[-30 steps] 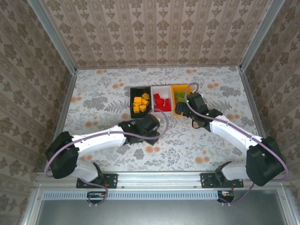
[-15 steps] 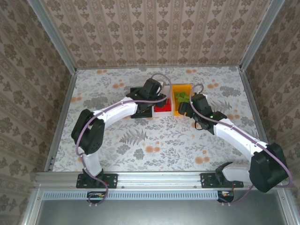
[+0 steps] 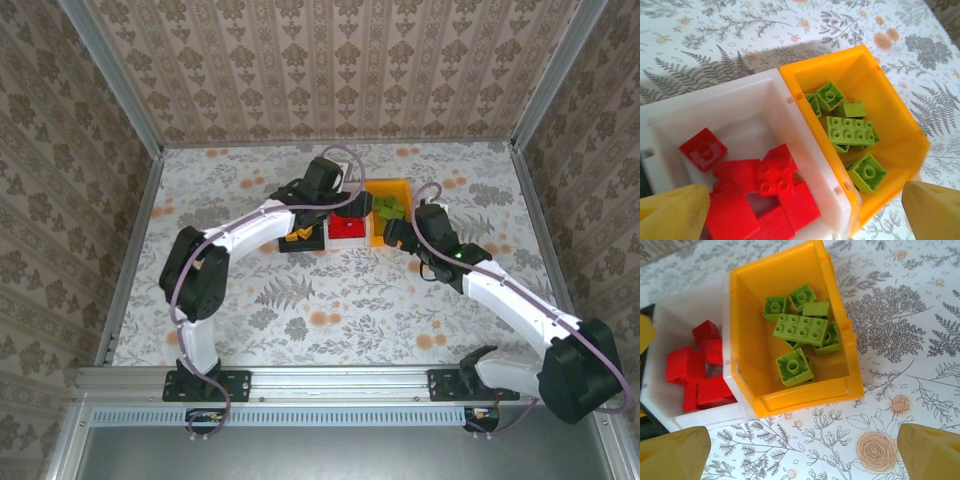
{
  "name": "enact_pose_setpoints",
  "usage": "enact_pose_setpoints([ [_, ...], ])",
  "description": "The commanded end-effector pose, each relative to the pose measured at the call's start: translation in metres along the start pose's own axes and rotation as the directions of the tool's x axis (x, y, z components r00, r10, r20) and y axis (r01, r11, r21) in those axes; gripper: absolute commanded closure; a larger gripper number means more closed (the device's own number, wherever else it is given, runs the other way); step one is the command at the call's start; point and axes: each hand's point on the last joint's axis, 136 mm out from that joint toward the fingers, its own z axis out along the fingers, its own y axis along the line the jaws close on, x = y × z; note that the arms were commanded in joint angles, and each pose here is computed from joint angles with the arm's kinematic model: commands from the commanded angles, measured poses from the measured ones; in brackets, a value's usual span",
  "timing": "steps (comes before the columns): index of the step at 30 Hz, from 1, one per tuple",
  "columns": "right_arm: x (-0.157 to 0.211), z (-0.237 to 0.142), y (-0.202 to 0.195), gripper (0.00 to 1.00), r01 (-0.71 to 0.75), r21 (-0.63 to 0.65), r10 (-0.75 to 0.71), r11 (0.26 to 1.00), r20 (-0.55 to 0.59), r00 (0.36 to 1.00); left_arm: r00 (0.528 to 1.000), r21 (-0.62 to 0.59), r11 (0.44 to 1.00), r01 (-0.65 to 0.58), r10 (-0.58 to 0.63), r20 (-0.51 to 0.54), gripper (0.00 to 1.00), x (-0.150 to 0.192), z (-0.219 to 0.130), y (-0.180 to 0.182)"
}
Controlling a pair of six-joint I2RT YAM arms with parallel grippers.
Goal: Sort the legos into containers by color
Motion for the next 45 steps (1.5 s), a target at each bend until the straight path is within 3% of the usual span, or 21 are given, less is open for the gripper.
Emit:
enact_pose_setpoints([
  [1,-0.014,-0.012,-0.004,0.02,-0.004,-0.005,0.004,1.0,0.078,0.997,0.986,0.013,1.0,-0.011,0.008,0.169,0.0,-0.041,-0.061,-0.011],
  [4,-0.02,-0.019,-0.005,0.0,-0.011,-0.014,0.013,1.0,0.116,0.993,0.968,-0.081,0.996,-0.034,0.054,0.246,0.0,-0.042,-0.1,0.007],
  [9,-0.022,-0.021,-0.018,0.0,-0.098,0.014,0.094,0.995,0.177,0.98,0.913,-0.292,0.956,-0.009,0.127,0.389,0.0,-0.028,-0.164,0.069],
  [12,-0.022,-0.023,-0.032,0.0,-0.169,0.06,0.153,0.984,0.219,0.964,0.877,-0.465,0.884,0.047,0.186,0.442,0.0,-0.018,-0.203,0.117],
  [16,-0.022,-0.024,-0.046,0.0,-0.205,0.131,0.169,0.97,0.244,0.955,0.893,-0.675,0.729,0.11,0.226,0.39,0.0,-0.002,-0.241,0.191],
  [18,-0.022,-0.023,-0.047,0.0,-0.197,0.139,0.159,0.97,0.244,0.957,0.901,-0.767,0.626,0.143,0.238,0.363,0.0,0.006,-0.255,0.231],
  [20,-0.022,-0.021,-0.046,0.0,-0.177,0.139,0.141,0.974,0.238,0.961,0.916,-0.801,0.579,0.155,0.219,0.336,0.0,0.019,-0.253,0.263],
  [24,-0.023,-0.02,-0.05,0.0,-0.165,0.156,0.122,0.974,0.255,0.959,0.962,-0.831,0.539,0.137,0.13,0.242,0.0,0.054,-0.227,0.32],
  [28,-0.024,-0.022,-0.054,0.0,-0.155,0.173,0.105,0.973,0.267,0.958,0.973,-0.822,0.565,0.071,0.143,0.183,0.0,0.078,-0.199,0.338],
  [33,-0.029,-0.021,-0.054,0.0,-0.145,0.176,0.089,0.974,0.292,0.952,0.95,-0.751,0.657,0.069,0.186,0.25,0.0,0.08,-0.179,0.333],
  [35,-0.031,-0.02,-0.051,0.0,-0.121,0.169,0.066,0.978,0.297,0.952,0.937,-0.753,0.655,0.054,0.227,0.265,0.0,0.083,-0.174,0.332],
  [37,-0.034,-0.017,-0.049,0.0,-0.095,0.171,0.039,0.981,0.305,0.952,0.937,-0.739,0.668,0.09,0.194,0.289,0.0,0.087,-0.177,0.335],
  [39,-0.039,-0.015,-0.048,0.0,-0.051,0.173,-0.008,0.984,0.328,0.945,0.931,-0.705,0.705,0.077,0.202,0.303,0.0,0.093,-0.173,0.329],
  [40,-0.044,-0.015,-0.047,0.0,-0.026,0.177,-0.038,0.984,0.347,0.937,0.907,-0.701,0.712,0.05,0.261,0.33,0.0,0.092,-0.171,0.328],
  [45,-0.07,-0.016,-0.073,0.0,0.018,0.304,-0.147,0.953,0.406,0.902,0.919,-0.723,0.682,0.114,0.203,0.337,0.0,0.097,-0.178,0.336],
])
